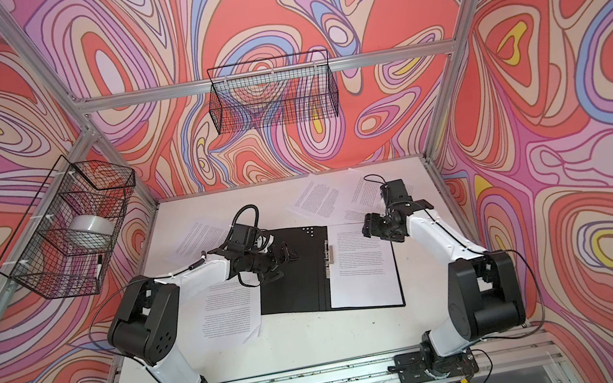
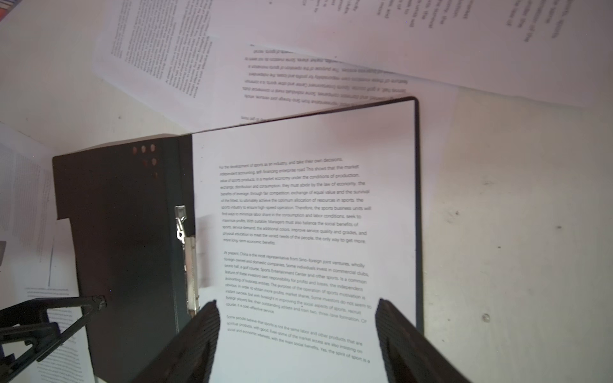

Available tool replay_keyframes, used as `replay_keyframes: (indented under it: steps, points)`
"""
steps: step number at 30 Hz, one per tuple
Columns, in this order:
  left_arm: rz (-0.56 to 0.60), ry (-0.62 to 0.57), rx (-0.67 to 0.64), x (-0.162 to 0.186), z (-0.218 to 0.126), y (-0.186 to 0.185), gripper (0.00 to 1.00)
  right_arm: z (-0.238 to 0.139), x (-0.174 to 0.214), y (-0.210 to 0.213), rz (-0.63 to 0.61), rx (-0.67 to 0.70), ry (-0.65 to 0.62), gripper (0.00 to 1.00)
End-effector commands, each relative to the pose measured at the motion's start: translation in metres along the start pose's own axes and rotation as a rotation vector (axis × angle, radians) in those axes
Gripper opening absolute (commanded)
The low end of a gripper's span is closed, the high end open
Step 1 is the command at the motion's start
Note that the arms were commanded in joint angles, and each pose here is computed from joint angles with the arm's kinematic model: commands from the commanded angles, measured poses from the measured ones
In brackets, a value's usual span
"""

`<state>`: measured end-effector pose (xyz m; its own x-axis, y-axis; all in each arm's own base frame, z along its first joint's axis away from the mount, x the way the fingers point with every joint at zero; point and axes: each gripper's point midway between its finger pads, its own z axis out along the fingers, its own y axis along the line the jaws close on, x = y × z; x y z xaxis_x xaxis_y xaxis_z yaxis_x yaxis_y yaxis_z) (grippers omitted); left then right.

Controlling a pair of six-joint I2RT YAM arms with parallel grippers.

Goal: Put the files into the folder

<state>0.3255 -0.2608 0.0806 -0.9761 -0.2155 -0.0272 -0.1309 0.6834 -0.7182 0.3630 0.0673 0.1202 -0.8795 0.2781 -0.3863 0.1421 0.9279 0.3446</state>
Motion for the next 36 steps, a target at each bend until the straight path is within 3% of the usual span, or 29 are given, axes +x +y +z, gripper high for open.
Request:
replay_keyframes:
  steps: [1,5,12,18,25,32,34,36]
  points:
    - [0.001,-0.064,-0.037,0.009,-0.045,-0.019,1.00,-0.005,0.007,0.019,-0.031,-0.055,0.006,0.78]
    - [-0.087,-0.153,-0.075,0.033,-0.078,0.002,1.00,-0.001,0.020,0.043,-0.078,-0.102,0.021,0.78]
    - [-0.398,-0.285,-0.063,0.093,-0.115,0.062,1.00,0.009,0.049,0.072,-0.154,-0.167,0.076,0.74]
    - [-0.707,-0.304,-0.090,0.138,-0.112,0.125,1.00,0.012,0.058,0.079,-0.175,-0.190,0.087,0.73]
    - [-0.674,-0.260,-0.250,0.157,-0.125,0.141,1.00,0.016,0.065,0.076,-0.152,-0.189,0.092,0.72]
    - [-0.718,-0.282,-0.174,0.139,-0.103,0.138,0.99,0.015,0.064,0.078,-0.140,-0.190,0.089,0.71]
    - [-0.731,-0.282,-0.166,0.136,-0.098,0.139,0.95,0.015,0.064,0.078,-0.141,-0.187,0.089,0.71]
    - [-0.768,-0.266,-0.157,0.137,-0.090,0.142,0.83,0.015,0.064,0.077,-0.141,-0.183,0.092,0.70]
